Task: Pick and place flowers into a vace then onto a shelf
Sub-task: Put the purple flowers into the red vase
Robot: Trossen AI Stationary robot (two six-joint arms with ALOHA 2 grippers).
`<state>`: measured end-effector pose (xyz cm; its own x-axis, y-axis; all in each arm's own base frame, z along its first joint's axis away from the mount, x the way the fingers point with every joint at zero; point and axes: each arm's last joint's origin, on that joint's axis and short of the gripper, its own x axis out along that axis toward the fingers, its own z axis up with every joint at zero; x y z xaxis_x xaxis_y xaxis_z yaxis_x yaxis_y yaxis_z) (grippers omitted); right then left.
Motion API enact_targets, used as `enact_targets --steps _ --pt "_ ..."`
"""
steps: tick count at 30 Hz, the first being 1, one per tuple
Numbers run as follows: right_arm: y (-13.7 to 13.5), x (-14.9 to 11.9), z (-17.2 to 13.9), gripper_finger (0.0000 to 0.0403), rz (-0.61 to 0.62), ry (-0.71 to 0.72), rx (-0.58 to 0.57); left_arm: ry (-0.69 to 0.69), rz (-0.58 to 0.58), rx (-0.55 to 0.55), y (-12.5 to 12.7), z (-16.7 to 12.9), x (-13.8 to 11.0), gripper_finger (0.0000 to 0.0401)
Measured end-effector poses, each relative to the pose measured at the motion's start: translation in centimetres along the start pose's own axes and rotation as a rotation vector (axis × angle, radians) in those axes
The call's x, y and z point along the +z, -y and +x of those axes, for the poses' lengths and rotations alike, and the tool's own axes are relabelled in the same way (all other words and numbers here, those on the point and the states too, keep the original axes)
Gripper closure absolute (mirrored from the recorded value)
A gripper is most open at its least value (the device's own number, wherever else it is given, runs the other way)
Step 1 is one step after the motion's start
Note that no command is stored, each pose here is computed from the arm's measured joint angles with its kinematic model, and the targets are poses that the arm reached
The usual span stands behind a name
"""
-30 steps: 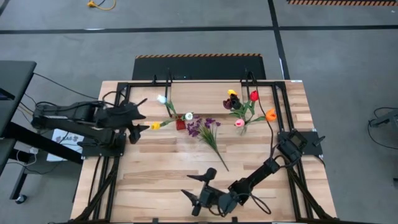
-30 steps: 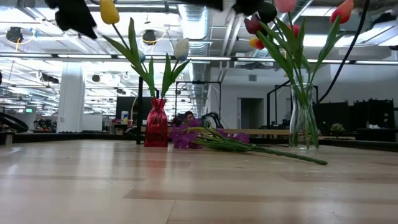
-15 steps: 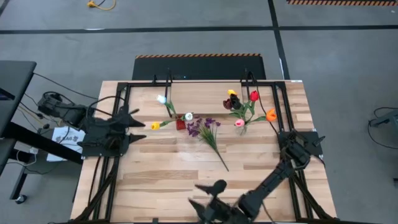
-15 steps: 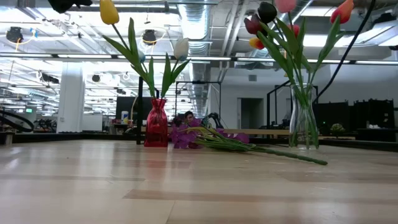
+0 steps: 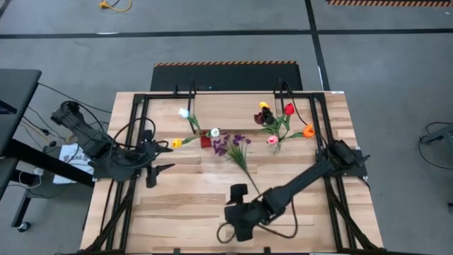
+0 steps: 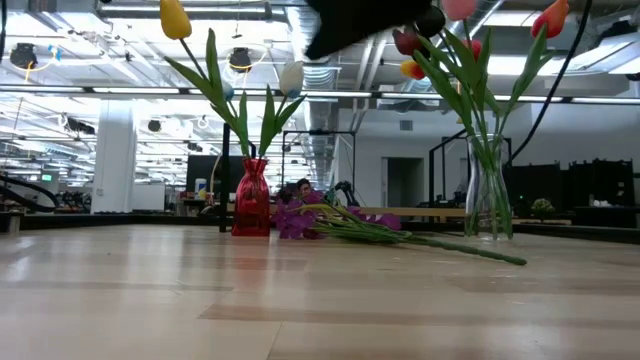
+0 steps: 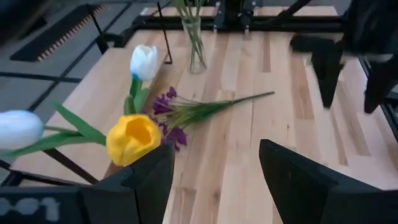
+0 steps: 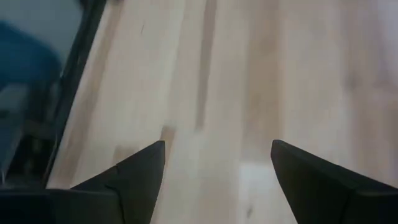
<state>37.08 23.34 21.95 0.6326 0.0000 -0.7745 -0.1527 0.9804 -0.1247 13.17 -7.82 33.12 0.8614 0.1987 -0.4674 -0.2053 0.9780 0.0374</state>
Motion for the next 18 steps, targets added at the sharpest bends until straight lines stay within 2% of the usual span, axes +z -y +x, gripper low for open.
enact_targets --steps 3,6,11,15,18 --pt "1.3 -1.9 0.8 0.0124 0.005 -0.066 0.091 0.018 0.004 -0.003 0.6 0.1 0.1 0.0174" --pt "2.3 -3.1 -0.4 0.0130 0.082 -0.035 0.149 0.029 0.012 -0.025 1.1 0.0 0.1 0.0174" --pt "2.1 -5.6 -4.7 0.0138 0.203 0.161 0.209 0.065 0.032 -0.041 1.7 -0.4 0.1 0.0174" --pt "0.6 -8.5 -8.2 0.0139 0.272 0.440 0.127 0.097 0.045 -0.010 1.9 -0.8 0.0 0.0174" --pt "-0.6 -11.8 -9.1 0.0139 0.329 0.572 0.030 0.115 0.049 0.005 2.0 -1.0 0.0 0.0174"
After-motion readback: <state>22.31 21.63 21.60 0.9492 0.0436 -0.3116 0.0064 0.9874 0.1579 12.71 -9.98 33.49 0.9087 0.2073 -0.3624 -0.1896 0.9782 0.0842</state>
